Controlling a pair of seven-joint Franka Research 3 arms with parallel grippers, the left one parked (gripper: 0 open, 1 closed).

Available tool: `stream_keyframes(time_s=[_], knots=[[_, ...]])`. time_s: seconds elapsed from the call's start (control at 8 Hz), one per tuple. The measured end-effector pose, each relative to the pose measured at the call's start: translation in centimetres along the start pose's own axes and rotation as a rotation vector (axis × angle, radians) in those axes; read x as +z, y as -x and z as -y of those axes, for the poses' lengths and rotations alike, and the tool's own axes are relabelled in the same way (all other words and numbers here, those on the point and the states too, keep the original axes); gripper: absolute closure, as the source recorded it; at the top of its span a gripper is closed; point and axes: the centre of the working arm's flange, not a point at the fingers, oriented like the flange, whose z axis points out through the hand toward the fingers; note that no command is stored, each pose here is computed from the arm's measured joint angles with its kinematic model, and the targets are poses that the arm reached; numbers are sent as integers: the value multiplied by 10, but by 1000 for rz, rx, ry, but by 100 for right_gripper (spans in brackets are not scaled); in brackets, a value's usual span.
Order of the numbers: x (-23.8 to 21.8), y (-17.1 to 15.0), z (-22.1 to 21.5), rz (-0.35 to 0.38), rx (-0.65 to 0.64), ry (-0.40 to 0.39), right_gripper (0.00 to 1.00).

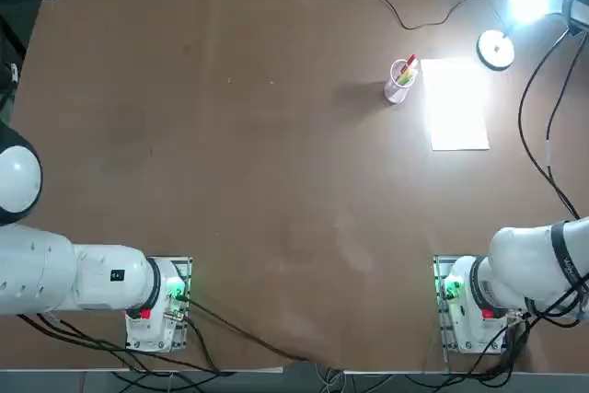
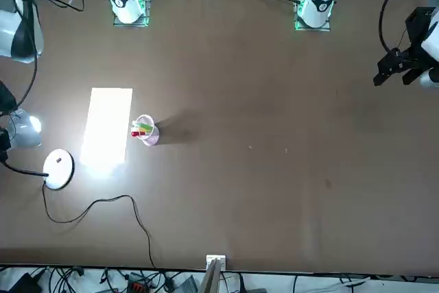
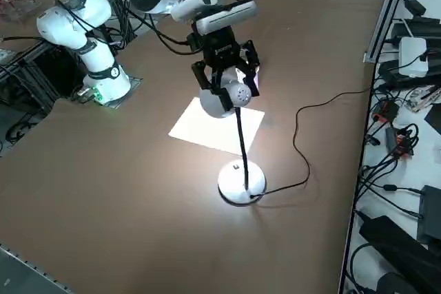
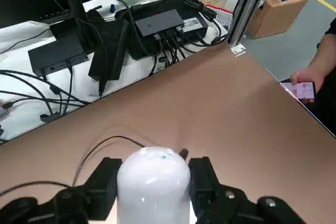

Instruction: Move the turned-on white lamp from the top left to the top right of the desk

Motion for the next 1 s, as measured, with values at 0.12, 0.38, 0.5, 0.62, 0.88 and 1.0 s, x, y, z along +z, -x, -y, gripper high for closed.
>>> stream_keyframes(time_s=[0.12, 0.38, 0.5, 0.62, 0.88, 1.0], knots=[[-1, 2, 6, 1, -9, -6, 26], [-7, 4, 18, -7, -23, -22, 0], [-10, 3, 17, -11, -22, -22, 0], [-11, 1, 14, -11, -18, -17, 0], [-16, -5, 9, -2, -10, 9, 0], [-23, -12, 6, 14, -2, 42, 0]])
